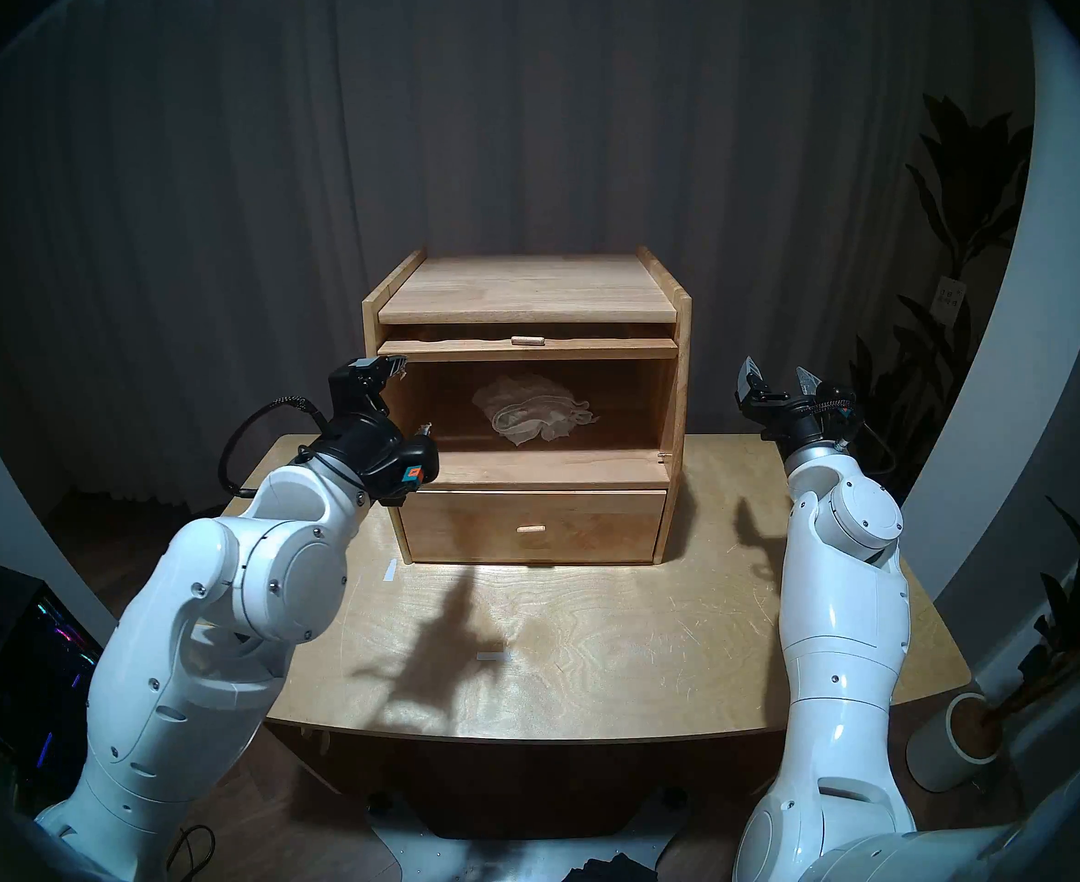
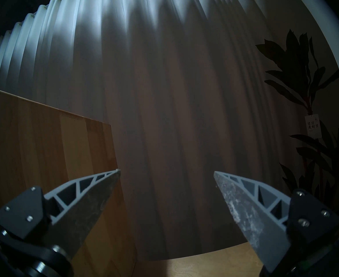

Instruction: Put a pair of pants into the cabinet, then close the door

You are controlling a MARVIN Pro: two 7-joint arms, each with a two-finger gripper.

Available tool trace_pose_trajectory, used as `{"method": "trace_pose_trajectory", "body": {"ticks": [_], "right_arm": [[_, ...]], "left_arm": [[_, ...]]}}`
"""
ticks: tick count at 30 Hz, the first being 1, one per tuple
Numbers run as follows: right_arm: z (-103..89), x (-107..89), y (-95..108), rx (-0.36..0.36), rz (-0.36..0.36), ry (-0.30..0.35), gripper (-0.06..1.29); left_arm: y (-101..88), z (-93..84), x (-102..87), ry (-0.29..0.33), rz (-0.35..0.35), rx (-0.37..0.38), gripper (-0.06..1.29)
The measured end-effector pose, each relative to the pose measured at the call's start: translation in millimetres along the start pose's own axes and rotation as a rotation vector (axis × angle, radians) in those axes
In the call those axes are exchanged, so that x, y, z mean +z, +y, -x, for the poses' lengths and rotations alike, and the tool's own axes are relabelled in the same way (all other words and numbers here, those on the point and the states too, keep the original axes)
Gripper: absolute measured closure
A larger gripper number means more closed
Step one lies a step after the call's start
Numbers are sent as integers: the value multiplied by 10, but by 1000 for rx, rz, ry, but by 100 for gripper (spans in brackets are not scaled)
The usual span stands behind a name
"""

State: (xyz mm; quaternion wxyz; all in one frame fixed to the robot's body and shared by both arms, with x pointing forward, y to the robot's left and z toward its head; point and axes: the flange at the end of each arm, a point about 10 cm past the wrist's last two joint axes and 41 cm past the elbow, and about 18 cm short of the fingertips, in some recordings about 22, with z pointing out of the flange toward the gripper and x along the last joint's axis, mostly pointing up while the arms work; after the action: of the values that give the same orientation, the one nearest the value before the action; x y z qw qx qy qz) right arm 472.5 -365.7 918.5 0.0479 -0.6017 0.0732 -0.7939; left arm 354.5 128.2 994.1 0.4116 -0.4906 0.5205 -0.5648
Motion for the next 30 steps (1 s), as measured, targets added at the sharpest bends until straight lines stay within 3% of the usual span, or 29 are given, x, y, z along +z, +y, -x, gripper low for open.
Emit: {"method": "trace_pose_trajectory", "body": {"ticks": [6, 13, 24, 30], "right_arm": [[8, 3, 2, -5, -5, 20, 1], [20, 5, 6, -11, -9, 42, 1], [36, 10, 8, -18, -15, 72, 1], [41, 14, 9, -21, -17, 84, 1]], "left_arm": [[56, -177, 93, -55, -34, 86, -1], [166, -258, 235, -154, 1, 170, -1], [87, -313, 367, -294, 39, 177, -1], [-2, -442, 255, -297, 28, 129, -1]]}}
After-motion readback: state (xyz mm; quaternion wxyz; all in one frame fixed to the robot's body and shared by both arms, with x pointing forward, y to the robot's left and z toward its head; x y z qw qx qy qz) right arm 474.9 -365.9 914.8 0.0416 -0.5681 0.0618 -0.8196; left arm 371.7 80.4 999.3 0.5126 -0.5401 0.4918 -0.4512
